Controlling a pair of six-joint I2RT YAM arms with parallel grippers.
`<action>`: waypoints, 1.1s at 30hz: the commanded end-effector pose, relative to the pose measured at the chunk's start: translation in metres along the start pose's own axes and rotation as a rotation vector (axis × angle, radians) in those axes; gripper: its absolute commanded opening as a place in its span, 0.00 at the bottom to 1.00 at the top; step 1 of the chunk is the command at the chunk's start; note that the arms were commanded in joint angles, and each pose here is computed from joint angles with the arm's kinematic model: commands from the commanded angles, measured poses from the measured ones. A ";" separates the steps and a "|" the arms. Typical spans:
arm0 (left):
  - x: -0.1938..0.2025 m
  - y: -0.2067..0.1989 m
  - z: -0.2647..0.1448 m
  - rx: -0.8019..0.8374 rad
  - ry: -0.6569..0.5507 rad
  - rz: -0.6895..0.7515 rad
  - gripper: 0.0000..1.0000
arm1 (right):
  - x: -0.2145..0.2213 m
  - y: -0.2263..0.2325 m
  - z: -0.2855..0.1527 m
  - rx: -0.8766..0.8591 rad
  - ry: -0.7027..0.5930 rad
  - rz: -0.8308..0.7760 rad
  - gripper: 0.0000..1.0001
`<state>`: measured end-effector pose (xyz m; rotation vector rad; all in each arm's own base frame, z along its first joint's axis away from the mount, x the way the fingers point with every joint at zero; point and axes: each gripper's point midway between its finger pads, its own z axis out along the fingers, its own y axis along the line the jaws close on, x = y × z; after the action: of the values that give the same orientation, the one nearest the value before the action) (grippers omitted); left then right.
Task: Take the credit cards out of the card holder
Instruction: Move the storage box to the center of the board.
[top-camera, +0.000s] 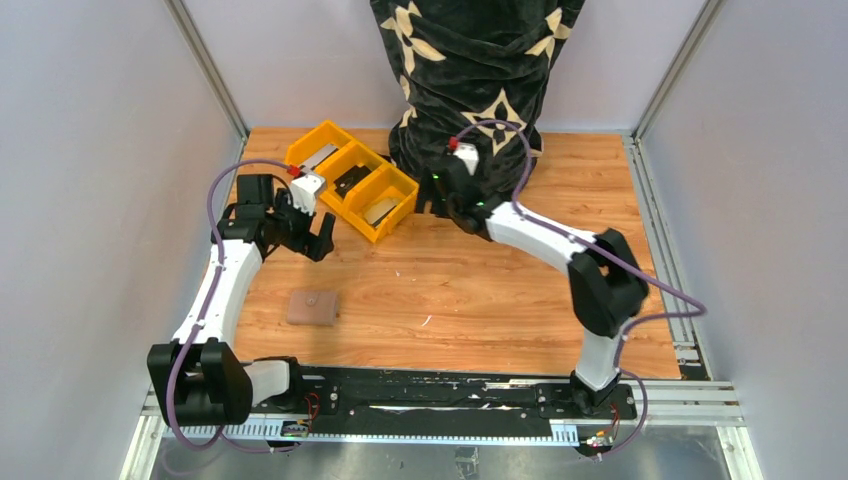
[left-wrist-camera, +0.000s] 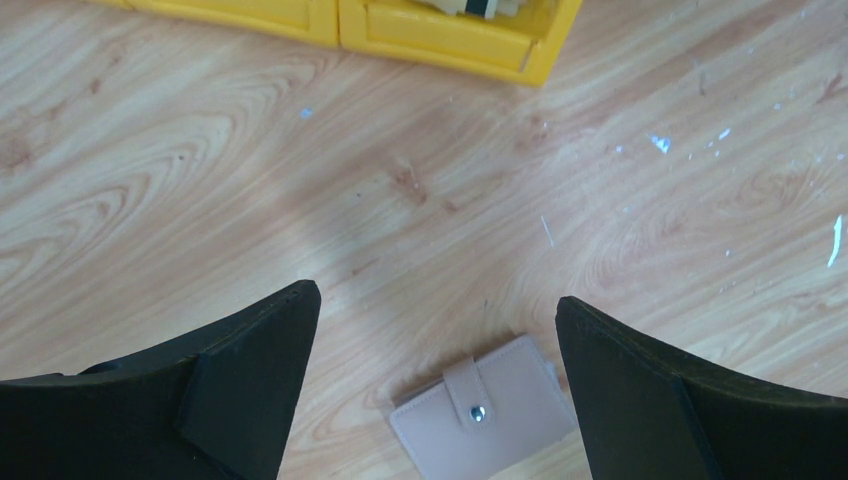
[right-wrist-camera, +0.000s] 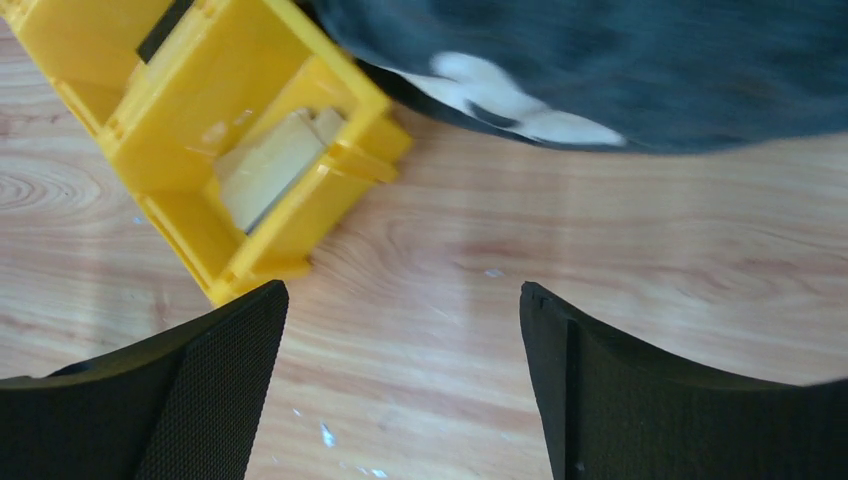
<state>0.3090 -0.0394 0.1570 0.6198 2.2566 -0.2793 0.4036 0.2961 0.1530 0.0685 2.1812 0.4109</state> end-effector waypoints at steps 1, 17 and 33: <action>0.011 0.004 -0.008 -0.014 0.063 0.034 1.00 | 0.018 0.034 0.024 0.048 0.051 -0.033 0.89; 0.034 -0.012 -0.014 0.021 0.082 0.079 1.00 | 0.057 0.066 0.096 0.121 0.111 -0.019 0.79; 0.036 -0.014 -0.021 0.023 0.097 0.112 1.00 | 0.065 0.070 0.099 0.175 0.088 -0.008 0.50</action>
<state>0.2729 -0.0320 0.1398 0.7652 2.3131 -0.2314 0.4431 0.4095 0.0774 0.1185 2.2865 0.2932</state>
